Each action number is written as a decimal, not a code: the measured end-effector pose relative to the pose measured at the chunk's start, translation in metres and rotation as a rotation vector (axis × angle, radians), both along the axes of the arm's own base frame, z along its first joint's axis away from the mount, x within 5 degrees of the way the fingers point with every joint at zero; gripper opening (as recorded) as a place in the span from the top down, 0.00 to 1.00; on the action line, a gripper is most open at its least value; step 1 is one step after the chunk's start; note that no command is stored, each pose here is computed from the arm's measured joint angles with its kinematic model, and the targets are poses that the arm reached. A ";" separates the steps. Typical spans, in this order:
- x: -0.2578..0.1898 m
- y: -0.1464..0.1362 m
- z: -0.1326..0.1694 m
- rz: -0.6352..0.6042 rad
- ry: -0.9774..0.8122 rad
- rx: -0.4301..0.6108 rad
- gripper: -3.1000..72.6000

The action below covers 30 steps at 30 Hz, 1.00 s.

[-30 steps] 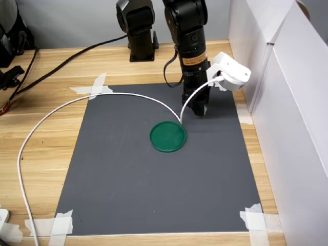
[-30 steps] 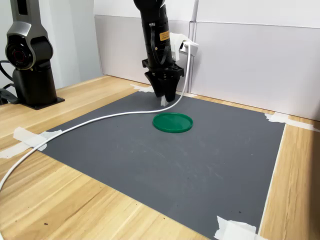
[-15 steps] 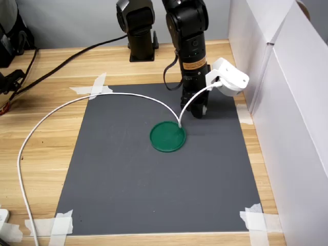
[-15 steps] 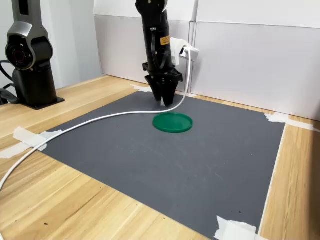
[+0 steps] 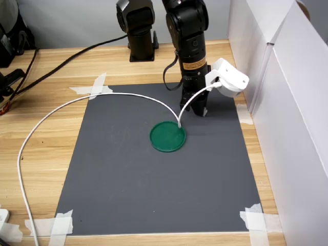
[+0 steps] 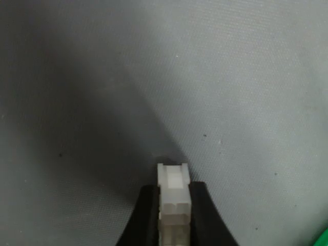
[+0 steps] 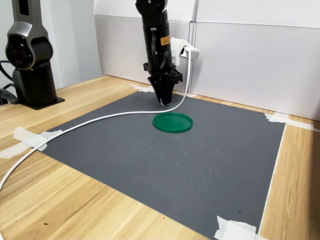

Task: Grasp a white terminal and put it in the green lid.

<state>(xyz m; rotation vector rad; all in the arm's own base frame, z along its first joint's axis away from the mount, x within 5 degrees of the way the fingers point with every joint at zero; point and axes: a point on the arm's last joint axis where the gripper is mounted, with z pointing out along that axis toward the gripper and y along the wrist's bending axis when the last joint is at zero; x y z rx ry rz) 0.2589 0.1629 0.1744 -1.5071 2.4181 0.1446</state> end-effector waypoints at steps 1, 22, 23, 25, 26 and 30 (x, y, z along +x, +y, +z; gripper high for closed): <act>0.000 0.000 0.000 -0.007 0.004 0.001 0.84; 0.035 -0.048 0.086 -0.168 -0.091 0.032 0.84; 0.038 -0.051 0.089 -0.177 -0.094 0.029 0.84; 0.042 -0.058 0.090 -0.189 -0.098 0.018 0.84; 0.044 -0.061 0.089 -0.195 -0.091 0.008 0.84; 0.052 -0.070 0.076 -0.205 -0.055 -0.039 0.84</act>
